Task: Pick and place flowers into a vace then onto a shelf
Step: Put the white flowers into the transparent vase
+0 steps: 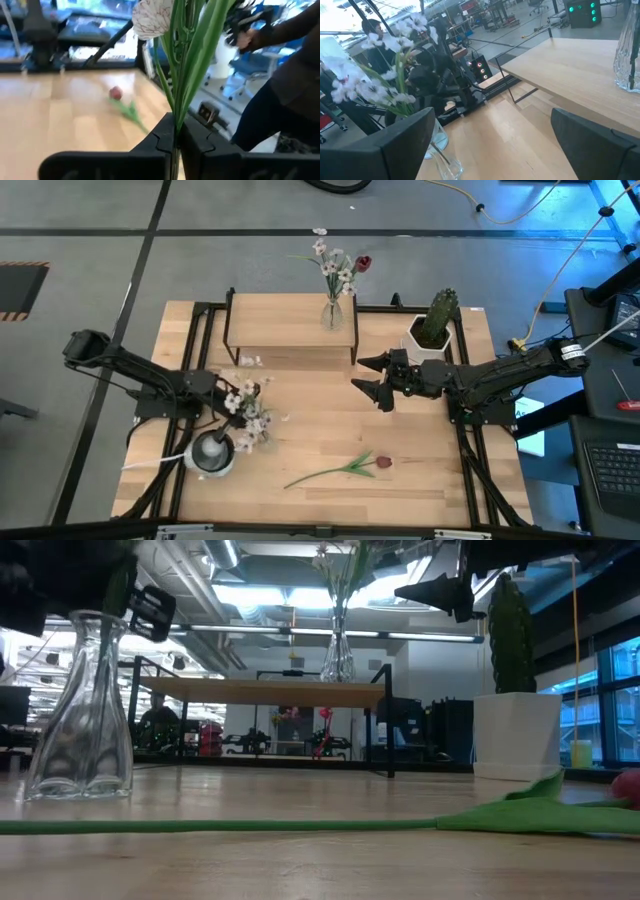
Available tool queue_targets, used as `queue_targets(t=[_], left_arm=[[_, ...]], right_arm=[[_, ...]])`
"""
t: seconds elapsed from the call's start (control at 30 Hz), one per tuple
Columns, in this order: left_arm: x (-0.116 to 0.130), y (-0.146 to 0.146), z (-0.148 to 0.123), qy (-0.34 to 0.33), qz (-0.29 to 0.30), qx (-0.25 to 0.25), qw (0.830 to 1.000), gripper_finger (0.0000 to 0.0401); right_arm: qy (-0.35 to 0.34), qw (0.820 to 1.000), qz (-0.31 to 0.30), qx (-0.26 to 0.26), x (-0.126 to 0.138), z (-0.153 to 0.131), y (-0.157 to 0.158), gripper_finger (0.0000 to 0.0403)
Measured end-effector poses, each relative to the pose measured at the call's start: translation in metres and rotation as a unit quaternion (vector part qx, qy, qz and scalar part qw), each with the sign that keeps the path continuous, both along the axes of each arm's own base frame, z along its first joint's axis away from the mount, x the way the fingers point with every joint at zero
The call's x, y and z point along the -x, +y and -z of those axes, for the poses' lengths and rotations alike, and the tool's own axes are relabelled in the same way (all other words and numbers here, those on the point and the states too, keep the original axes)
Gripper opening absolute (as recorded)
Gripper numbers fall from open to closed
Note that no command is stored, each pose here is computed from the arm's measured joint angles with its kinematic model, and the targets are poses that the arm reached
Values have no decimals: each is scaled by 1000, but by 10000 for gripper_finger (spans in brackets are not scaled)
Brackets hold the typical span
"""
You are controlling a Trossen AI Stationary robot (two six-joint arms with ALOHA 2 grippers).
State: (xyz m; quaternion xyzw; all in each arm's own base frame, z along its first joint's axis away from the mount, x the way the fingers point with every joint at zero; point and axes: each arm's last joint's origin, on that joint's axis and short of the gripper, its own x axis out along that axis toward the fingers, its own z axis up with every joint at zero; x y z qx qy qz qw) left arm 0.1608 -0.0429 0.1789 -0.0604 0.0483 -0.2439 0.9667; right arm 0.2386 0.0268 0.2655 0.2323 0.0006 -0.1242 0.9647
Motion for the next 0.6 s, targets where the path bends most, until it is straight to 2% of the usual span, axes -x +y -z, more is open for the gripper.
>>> queue_targets(t=[0.33, 0.6], left_arm=[[-4, 0, 1, -2, -20, 5, 1000, 26], [-4, 1, -1, -11, -40, 7, 999, 70]], right_arm=[[0, 1000, 0, 0, 0, 0, 0, 399], [0, 1000, -1, -1, 0, 0, 0, 399]])
